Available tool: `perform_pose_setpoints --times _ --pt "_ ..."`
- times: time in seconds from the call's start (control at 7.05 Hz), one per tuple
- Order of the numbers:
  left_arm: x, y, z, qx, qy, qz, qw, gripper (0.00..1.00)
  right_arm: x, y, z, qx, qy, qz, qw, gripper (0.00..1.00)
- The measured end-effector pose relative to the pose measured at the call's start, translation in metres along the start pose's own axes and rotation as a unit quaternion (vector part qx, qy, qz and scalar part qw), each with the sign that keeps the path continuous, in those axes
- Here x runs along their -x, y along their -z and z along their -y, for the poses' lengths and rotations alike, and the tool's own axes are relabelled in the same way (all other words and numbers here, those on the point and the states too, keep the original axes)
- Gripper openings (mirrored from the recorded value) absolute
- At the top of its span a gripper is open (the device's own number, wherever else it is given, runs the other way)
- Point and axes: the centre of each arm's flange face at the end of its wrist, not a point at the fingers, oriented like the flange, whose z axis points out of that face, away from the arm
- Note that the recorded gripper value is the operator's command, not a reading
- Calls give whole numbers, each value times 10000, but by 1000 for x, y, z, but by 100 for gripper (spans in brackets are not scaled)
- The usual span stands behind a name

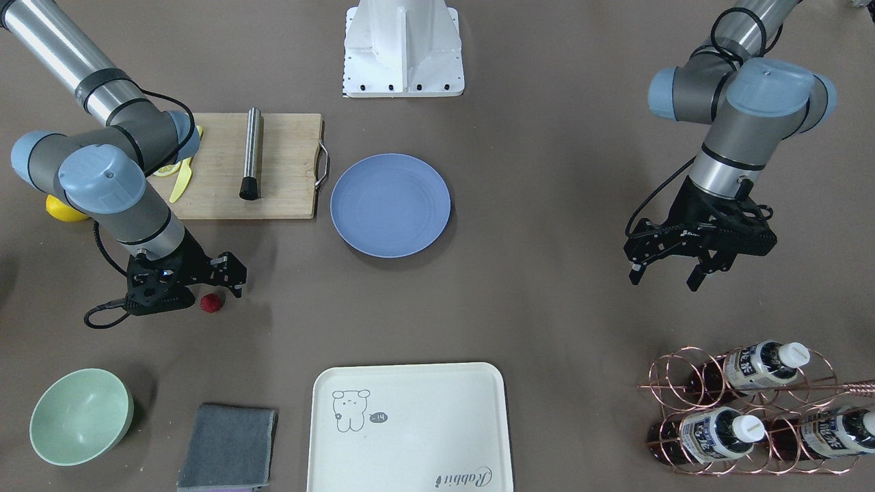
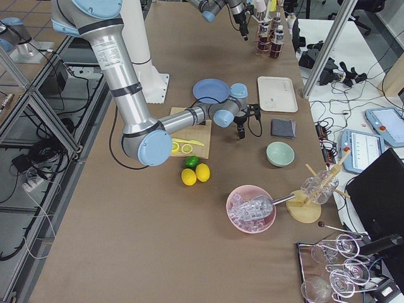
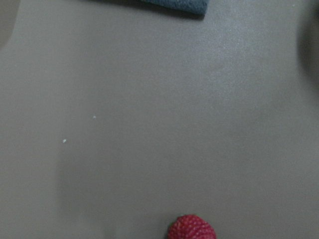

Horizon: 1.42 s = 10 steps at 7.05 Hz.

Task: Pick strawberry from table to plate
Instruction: 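Carry the strawberry in the right gripper over the blue plate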

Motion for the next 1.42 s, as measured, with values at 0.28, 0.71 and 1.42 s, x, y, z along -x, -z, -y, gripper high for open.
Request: perform_pose_setpoints --times 0.28,0.71,1.42 --pt "7 -1 -6 14 1 10 10000 98 1 -1 0 -8 26 -12 10000 0" --pt "14 0 -11 14 -50 4 10000 98 17 19 23 -60 -57 24 10000 0" --pt "163 51 5 387 -520 247 9976 98 156 76 32 38 -218 306 9993 0"
